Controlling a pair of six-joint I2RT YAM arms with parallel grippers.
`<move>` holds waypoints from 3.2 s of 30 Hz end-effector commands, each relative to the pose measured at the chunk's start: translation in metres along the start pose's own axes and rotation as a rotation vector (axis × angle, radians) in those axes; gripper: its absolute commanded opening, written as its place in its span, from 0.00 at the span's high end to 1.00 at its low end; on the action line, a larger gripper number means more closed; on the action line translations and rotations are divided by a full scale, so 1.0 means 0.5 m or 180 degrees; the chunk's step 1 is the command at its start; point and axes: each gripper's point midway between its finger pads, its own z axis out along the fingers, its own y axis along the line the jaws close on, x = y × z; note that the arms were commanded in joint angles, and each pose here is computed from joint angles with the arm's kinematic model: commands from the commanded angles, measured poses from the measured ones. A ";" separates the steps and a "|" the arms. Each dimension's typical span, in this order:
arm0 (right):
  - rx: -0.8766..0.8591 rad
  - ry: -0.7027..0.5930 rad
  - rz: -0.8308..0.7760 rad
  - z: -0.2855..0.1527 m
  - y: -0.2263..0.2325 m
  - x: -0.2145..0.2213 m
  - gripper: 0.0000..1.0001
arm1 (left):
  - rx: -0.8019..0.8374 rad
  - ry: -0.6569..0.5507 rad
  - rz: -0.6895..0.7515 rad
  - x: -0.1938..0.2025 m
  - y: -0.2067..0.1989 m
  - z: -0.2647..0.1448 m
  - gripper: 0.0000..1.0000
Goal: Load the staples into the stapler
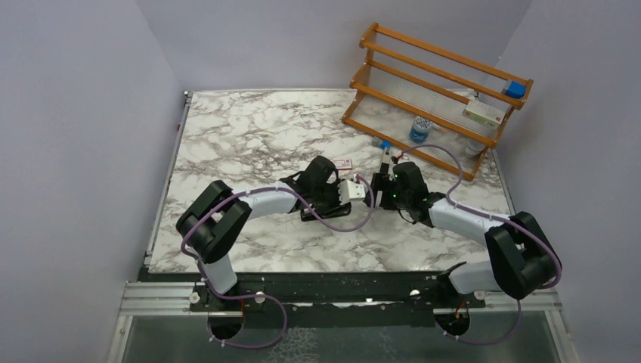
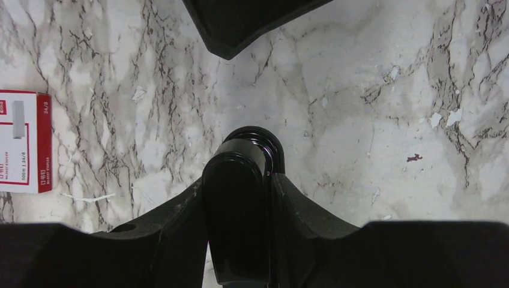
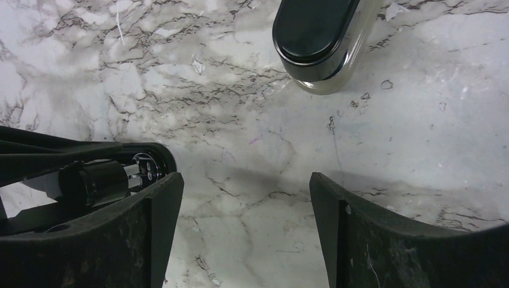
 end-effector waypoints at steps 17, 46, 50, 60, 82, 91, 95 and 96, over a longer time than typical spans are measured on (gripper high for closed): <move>-0.0471 0.0322 0.0074 0.011 0.056 0.027 0.22 | -0.0014 0.0112 -0.0033 -0.005 0.000 0.000 1.00; -0.0208 0.0873 -0.0297 0.063 0.031 0.094 0.24 | -0.0489 -0.0694 0.0106 -0.150 0.040 -0.084 1.00; -0.0173 0.0888 -0.0318 0.063 0.024 0.106 0.24 | -0.0651 -0.0977 0.0145 -0.192 0.046 -0.120 1.00; -0.0115 0.1007 -0.0373 0.072 0.019 0.136 0.25 | -0.0958 -0.1281 0.0155 -0.224 0.066 -0.164 1.00; -0.0297 0.1001 -0.0336 0.071 0.044 0.129 0.25 | -0.1161 -0.2269 -0.0164 -0.262 0.065 -0.274 1.00; -0.0334 0.1020 -0.0421 0.071 0.052 0.118 0.24 | -0.1156 -0.2599 -0.0075 -0.286 0.062 -0.303 1.00; -0.0294 0.0969 -0.0443 0.067 0.051 0.106 0.24 | -0.1105 -0.2550 -0.0092 -0.277 0.061 -0.290 1.00; -0.0271 0.0943 -0.0441 0.064 0.051 0.101 0.24 | -0.1119 -0.2534 -0.0095 -0.272 0.063 -0.288 1.00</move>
